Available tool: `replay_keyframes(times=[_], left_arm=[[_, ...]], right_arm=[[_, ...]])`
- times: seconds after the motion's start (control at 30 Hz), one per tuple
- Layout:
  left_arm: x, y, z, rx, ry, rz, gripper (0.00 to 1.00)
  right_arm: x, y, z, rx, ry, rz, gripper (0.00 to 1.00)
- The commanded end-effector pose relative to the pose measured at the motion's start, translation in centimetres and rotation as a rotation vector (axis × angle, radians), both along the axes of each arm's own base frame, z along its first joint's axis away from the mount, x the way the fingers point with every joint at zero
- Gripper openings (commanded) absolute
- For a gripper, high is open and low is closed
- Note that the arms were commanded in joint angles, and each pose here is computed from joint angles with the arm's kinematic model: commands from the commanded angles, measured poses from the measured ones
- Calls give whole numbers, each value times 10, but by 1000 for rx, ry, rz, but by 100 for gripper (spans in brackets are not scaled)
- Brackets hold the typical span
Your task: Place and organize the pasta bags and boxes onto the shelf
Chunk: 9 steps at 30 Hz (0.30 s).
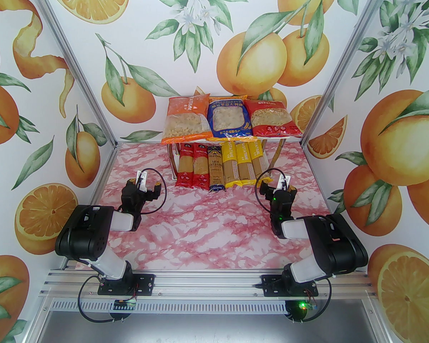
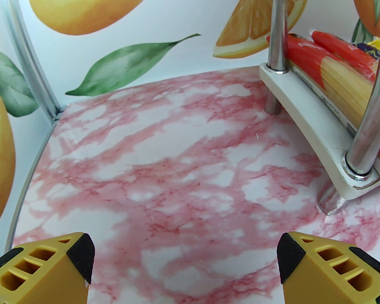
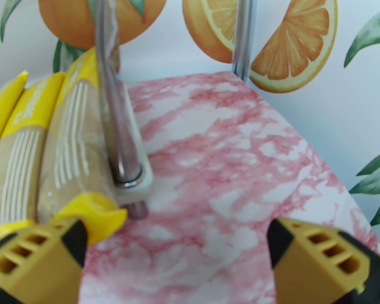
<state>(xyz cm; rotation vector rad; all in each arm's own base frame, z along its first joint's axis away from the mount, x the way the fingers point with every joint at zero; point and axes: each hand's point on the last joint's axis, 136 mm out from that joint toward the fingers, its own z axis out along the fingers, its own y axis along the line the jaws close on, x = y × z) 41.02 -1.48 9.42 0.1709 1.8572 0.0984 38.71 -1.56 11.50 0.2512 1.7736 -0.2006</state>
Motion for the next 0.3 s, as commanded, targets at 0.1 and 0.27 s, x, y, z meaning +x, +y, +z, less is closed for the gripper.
replay_keyframes(times=[0.1,0.27], left_arm=[[8,0,9,-15,-23,-6,100],[8,1,9,-25,-24,-7,100]], right_arm=[[6,4,4,-5,-11,24,100],[6,4,4,-4,-12,25,100]])
